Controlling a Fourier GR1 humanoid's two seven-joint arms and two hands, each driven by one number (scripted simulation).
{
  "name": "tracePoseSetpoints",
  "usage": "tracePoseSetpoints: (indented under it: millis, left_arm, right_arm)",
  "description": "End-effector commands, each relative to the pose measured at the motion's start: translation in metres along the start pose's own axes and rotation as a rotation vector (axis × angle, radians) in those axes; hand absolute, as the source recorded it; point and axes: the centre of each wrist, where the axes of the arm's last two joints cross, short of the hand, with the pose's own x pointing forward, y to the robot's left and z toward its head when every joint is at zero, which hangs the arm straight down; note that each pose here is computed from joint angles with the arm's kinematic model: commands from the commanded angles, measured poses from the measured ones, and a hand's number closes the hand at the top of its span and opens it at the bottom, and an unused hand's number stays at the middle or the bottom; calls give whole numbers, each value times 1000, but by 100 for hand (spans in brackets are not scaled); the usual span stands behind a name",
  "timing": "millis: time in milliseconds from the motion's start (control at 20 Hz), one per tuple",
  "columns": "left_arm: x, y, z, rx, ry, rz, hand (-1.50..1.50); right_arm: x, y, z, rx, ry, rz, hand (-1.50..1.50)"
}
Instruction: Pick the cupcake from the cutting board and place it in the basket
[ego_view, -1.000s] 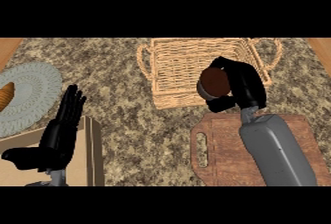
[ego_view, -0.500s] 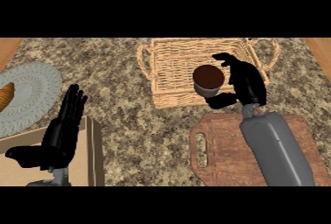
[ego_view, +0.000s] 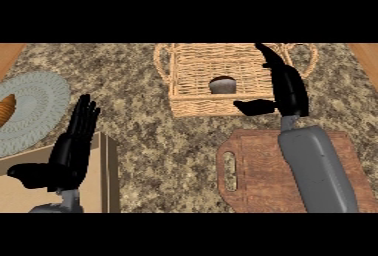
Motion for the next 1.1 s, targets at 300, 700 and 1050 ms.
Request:
tracePoseSetpoints:
  millis: [300, 700, 1050]
  left_arm:
    - [16, 9, -1, -1, 4, 6, 0]
    - [9, 1, 4, -1, 7, 0, 0]
    - [7, 14, 2, 6, 20, -2, 0]
  right_arm:
    - [4, -70, 2, -209, 9, -7, -150]
    - [-23, -121, 10, -366, 105, -187, -150]
    - [-50, -194, 43, -275, 36, -271, -150]
